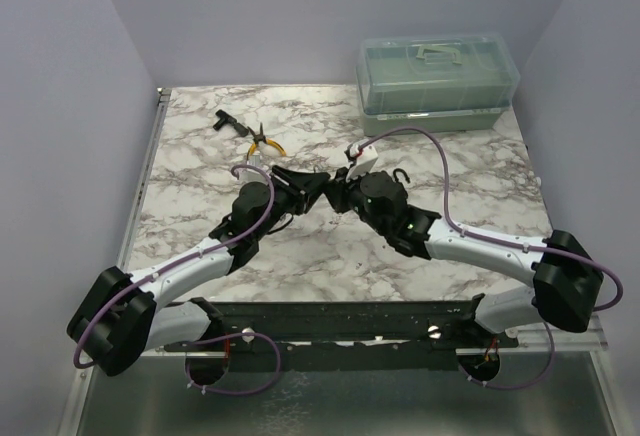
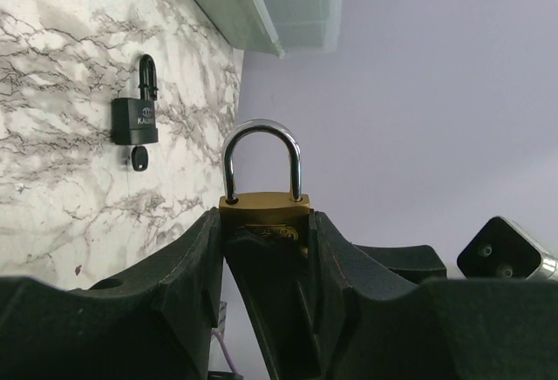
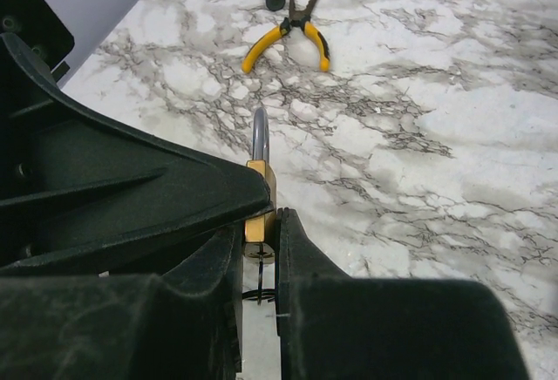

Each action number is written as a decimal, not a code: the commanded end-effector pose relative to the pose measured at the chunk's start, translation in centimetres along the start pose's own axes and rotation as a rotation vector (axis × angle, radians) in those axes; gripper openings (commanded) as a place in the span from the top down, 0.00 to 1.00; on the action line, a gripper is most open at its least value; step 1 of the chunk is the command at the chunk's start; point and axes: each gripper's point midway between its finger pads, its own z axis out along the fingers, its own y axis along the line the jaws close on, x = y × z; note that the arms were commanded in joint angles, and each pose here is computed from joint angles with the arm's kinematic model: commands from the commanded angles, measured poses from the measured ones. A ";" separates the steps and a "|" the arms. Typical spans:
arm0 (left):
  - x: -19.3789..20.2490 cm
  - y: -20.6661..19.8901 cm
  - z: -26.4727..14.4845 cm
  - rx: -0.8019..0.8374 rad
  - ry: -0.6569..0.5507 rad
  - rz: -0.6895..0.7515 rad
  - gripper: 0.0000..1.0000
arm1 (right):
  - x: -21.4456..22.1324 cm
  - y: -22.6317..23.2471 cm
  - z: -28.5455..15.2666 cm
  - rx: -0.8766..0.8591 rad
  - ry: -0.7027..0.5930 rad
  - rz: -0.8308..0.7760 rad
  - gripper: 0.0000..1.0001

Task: Unlock with the key

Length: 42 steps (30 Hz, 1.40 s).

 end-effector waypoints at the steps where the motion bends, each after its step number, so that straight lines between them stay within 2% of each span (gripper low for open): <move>1: 1.6 -2.3 -1.1 0.088 0.073 -0.033 0.69 | -1.7 0.6 -0.2 0.001 -0.041 0.060 0.99; 9: 1.4 -3.3 -2.0 0.134 0.065 0.046 0.23 | -2.6 1.1 -1.8 -0.034 -0.046 0.106 0.99; 13: 1.6 -3.6 -2.4 0.153 0.080 0.094 0.12 | -3.1 1.2 -2.7 -0.049 -0.060 0.130 0.99; 19: 1.6 -3.1 -3.2 0.162 0.079 0.135 0.06 | -4.4 1.8 -4.3 -0.096 -0.071 0.142 0.99; 22: 1.4 -4.4 -4.4 0.221 0.070 0.191 0.06 | -4.7 1.8 -5.4 -0.115 -0.067 0.137 0.99; 28: -0.2 -6.4 -7.1 0.325 -0.039 0.328 0.04 | -5.8 2.5 -8.1 -0.191 -0.076 0.158 1.00; 32: -0.5 -6.5 -8.2 0.360 -0.064 0.405 0.01 | -6.7 2.9 -9.6 -0.241 -0.103 0.173 1.00; 42: 1.1 -7.2 -8.5 0.442 -0.003 0.522 0.02 | -6.7 5.9 -11.2 -0.481 -0.046 0.187 0.99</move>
